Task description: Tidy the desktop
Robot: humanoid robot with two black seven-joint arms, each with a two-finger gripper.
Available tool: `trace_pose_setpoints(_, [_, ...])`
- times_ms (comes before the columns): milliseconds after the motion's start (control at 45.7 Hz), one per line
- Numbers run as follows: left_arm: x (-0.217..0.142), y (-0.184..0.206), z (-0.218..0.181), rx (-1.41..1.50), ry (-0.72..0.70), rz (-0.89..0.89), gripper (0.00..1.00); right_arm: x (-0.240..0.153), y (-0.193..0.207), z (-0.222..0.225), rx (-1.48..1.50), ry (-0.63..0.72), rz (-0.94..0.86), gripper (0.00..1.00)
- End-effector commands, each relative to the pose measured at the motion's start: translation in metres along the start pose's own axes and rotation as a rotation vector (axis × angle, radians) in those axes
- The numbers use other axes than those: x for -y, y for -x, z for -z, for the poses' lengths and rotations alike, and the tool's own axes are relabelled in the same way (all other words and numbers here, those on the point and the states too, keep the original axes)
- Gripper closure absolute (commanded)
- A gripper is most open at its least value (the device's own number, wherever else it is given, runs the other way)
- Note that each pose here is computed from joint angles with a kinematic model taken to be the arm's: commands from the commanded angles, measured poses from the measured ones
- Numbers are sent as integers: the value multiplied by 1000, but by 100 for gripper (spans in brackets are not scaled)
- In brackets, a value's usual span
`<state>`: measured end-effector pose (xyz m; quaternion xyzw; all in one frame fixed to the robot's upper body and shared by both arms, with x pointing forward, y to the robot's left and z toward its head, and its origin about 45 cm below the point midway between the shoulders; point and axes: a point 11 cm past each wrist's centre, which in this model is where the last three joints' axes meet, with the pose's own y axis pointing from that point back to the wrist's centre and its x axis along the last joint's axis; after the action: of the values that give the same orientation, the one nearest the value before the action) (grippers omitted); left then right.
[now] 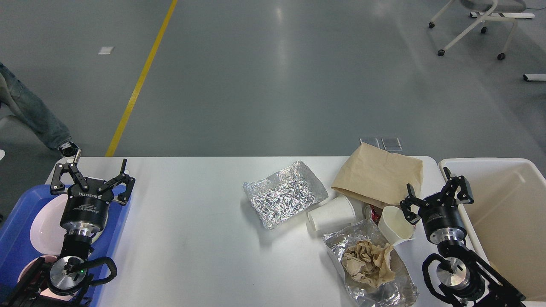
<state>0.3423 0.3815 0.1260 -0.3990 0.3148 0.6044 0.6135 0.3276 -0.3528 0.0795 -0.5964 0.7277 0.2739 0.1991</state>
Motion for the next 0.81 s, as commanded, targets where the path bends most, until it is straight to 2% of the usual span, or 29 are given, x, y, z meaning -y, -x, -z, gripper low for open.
trace_pose_setpoints(0, [0, 0, 0, 0, 0, 0, 3, 13, 18, 11, 4, -28, 45, 0])
trace_pose_setpoints(219, [0, 0, 0, 0, 0, 0, 3, 41, 52, 40, 2, -91, 125, 0])
trace_pose_setpoints(328, [0, 0, 0, 0, 0, 0, 3, 40, 44, 67, -123, -56, 238, 0])
trace_pose_setpoints(438, [0, 0, 0, 0, 0, 0, 4, 40, 43, 105, -360, 58, 412, 0])
trace_pose_setpoints(569, [0, 0, 0, 0, 0, 0, 3, 39, 43, 138, -635, 223, 516, 0])
trace_pose_setpoints(788, [0, 0, 0, 0, 0, 0, 3, 49, 95, 168, -909, 438, 743, 0])
